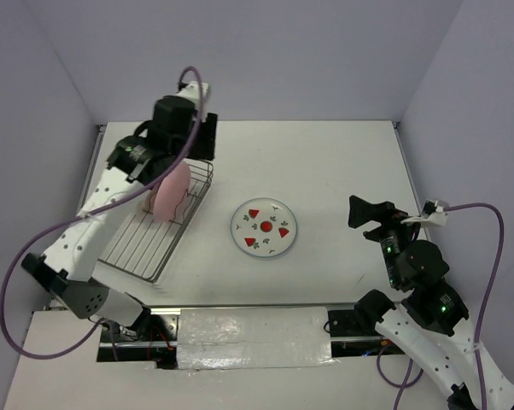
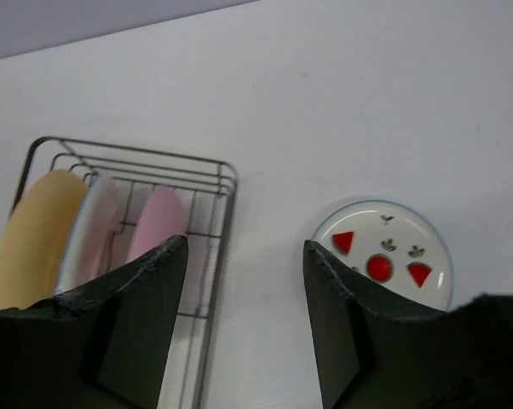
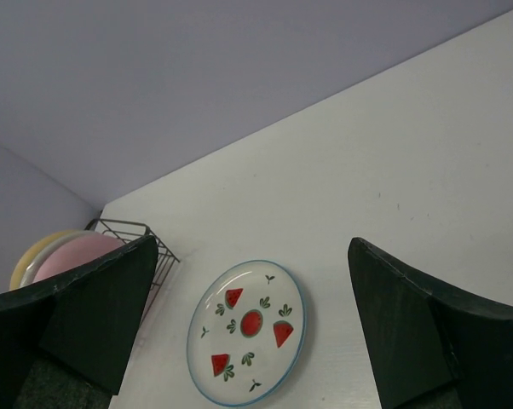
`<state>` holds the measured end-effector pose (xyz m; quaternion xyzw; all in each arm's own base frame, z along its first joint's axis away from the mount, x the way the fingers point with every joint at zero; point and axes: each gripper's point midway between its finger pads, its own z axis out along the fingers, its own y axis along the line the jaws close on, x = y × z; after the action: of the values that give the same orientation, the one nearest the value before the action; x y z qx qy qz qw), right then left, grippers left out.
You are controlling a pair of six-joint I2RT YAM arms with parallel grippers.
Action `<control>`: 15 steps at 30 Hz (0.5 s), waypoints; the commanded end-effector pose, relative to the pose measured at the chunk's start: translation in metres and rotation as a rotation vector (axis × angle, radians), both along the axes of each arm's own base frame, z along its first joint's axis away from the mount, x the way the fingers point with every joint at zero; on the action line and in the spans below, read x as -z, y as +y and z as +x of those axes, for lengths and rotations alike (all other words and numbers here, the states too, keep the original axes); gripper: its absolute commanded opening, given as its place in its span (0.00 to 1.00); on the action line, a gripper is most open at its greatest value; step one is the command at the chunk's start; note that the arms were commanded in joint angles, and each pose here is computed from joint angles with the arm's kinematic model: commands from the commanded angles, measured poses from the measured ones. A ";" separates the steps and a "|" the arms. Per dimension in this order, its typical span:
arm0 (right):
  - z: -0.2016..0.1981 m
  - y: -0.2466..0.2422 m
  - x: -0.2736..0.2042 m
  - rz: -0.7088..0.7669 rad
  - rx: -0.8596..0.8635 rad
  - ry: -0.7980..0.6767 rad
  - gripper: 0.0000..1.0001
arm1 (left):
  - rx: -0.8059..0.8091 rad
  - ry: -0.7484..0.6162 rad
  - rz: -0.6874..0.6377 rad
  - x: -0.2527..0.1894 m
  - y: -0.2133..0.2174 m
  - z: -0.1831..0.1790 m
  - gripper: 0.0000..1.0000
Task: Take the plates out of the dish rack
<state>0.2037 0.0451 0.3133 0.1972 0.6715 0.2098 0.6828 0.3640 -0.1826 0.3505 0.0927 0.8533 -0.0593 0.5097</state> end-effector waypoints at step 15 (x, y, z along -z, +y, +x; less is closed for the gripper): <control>0.005 0.016 -0.009 -0.022 -0.073 -0.036 1.00 | -0.056 0.245 -0.112 0.087 0.117 -0.006 0.67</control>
<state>0.2043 0.0572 0.3149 0.1681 0.6773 0.2251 0.6799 0.3549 -0.0619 0.2540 0.0222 0.9209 -0.0745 0.3820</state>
